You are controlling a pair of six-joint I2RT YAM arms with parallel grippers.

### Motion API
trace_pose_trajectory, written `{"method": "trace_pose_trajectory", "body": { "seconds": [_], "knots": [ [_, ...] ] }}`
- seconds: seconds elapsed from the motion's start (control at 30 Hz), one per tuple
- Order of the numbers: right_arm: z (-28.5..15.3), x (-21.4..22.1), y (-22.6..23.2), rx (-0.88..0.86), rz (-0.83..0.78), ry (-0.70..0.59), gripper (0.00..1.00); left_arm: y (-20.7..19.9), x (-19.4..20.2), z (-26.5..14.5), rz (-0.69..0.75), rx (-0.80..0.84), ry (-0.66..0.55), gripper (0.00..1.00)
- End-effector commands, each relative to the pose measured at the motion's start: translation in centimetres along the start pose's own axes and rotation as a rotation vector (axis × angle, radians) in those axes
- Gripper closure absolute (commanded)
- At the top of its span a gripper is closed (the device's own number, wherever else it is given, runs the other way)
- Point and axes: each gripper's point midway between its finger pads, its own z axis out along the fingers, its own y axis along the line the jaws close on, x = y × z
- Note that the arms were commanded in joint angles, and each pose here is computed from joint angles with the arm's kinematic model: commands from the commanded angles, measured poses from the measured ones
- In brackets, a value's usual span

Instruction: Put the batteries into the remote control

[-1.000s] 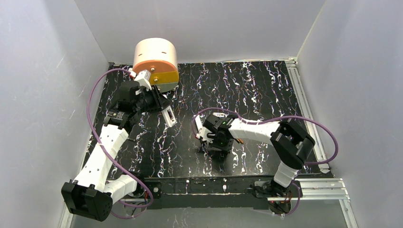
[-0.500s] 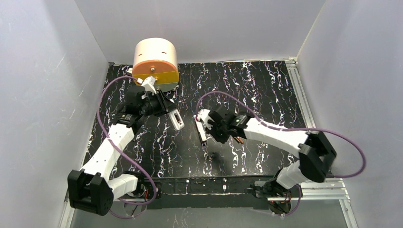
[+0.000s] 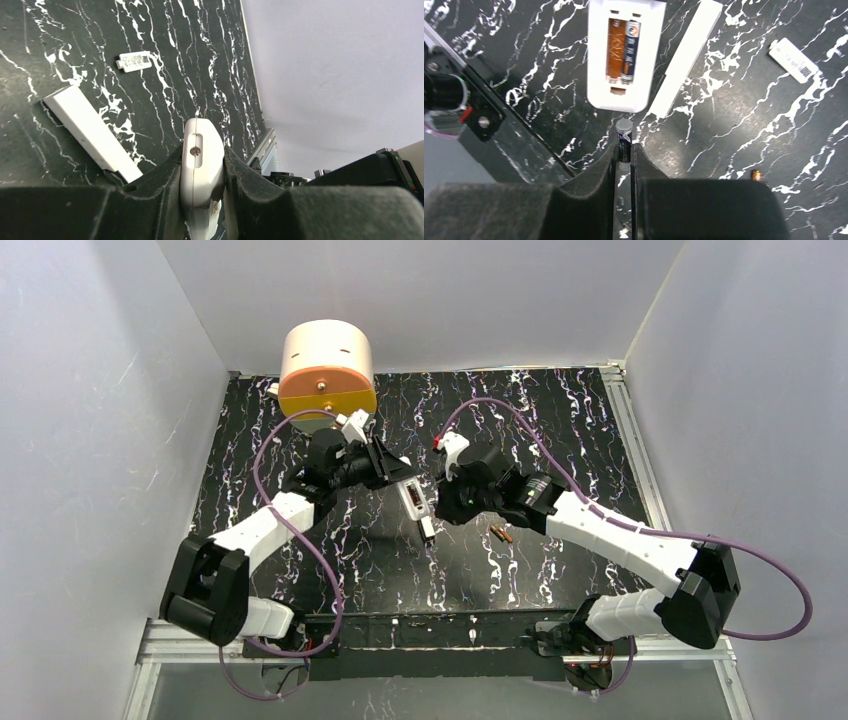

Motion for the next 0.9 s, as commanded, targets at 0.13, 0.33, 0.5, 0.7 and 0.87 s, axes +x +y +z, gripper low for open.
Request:
{"method": "trace_pose_trajectory", "body": {
  "seconds": [0.13, 0.33, 0.5, 0.7, 0.87],
  "knots": [
    [-0.8, -3.1, 2.1, -0.055, 0.177, -0.049, 0.93, -2.9, 0.3, 0.9, -0.008, 0.187, 0.007, 1.0],
    [0.2, -3.0, 2.3, -0.062, 0.184, -0.016, 0.93, -3.8, 1.3, 0.9, -0.004, 0.233, 0.04, 1.0],
    [0.6, -3.2, 1.8, -0.028, 0.189, -0.005, 0.93, -4.1, 1.7, 0.6, 0.005, 0.261, 0.057, 1.0],
    [0.5, -3.7, 1.5, -0.004, 0.155, 0.004, 0.91, -4.6, 2.2, 0.3, 0.018, 0.294, 0.087, 1.0],
    [0.9, -3.4, 1.5, -0.001, 0.149, 0.028, 0.89, -4.7, 2.2, 0.3, 0.006, 0.295, 0.092, 1.0]
  ]
}}
